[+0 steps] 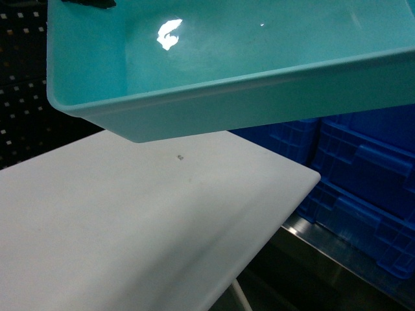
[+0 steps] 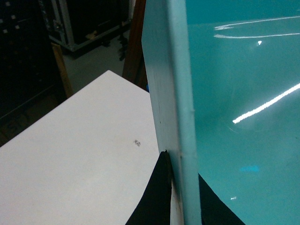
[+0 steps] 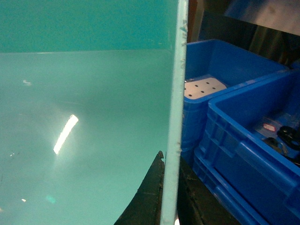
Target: Stack blue boxes stably on right
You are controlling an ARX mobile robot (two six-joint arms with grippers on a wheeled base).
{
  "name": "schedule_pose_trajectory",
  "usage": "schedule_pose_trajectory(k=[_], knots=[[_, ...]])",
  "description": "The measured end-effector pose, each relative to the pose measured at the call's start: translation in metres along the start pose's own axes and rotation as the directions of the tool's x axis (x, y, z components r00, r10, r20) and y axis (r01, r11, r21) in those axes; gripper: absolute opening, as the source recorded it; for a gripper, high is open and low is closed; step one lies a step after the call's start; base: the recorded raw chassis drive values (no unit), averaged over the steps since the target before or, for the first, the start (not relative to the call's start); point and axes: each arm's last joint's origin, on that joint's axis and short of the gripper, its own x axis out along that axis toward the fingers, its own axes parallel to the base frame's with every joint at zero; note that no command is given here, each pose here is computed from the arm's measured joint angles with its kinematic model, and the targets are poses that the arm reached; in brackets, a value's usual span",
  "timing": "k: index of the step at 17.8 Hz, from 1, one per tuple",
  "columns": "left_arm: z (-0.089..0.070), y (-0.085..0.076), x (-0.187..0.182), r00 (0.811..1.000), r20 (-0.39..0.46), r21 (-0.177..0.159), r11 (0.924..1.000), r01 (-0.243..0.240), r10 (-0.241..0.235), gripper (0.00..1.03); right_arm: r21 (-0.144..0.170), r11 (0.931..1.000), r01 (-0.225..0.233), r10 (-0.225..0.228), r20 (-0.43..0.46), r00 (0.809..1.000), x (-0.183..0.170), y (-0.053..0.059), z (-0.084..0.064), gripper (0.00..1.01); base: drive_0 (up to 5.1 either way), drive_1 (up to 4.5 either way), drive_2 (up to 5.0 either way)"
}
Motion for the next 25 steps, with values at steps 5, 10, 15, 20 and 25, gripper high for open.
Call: schedule_pose_trajectory(k=[5, 10, 15, 20, 25], knots=[[0.0000, 0.0000, 0.0000, 1.000, 0.000, 0.000, 1.0000, 0.000, 0.000, 0.02, 0.000, 1.0000, 0.000, 0.000, 0.000, 1.000, 0.0000, 0.0000, -0.0001, 0.07, -1.6, -1.56, -1.6], [0.0000, 0.0000, 0.0000, 1.000, 0.000, 0.000, 1.0000, 0.000, 0.000, 0.02, 0.000, 1.0000, 0.000, 0.000, 0.001, 1.000, 0.0000, 0.0000, 0.0001, 0.07, -1.6, -1.62, -1.6], [0.0000, 0.0000, 0.0000, 1.000, 0.000, 0.000, 1.0000, 0.000, 0.000, 0.02, 0.000, 1.0000, 0.000, 0.000, 0.000, 1.000, 0.0000, 0.0000, -0.0001, 0.07, -1.6, -1.56, -1.6], [0.0000, 0.0000, 0.0000, 1.000, 0.000, 0.000, 1.0000, 0.000, 0.000, 0.02, 0.000, 1.0000, 0.000, 0.000, 0.000, 1.000, 0.0000, 0.0000, 0.0000, 0.07, -1.6, -1.65, -1.6], [0.0000, 0.0000, 0.0000, 1.000, 0.000, 0.000, 1.0000, 0.000, 0.000, 0.02, 0.000, 1.0000, 0.000, 0.000, 0.000, 1.000, -0.0001, 0.0000, 0.0000, 0.07, -1.6, -1.60, -1.6]])
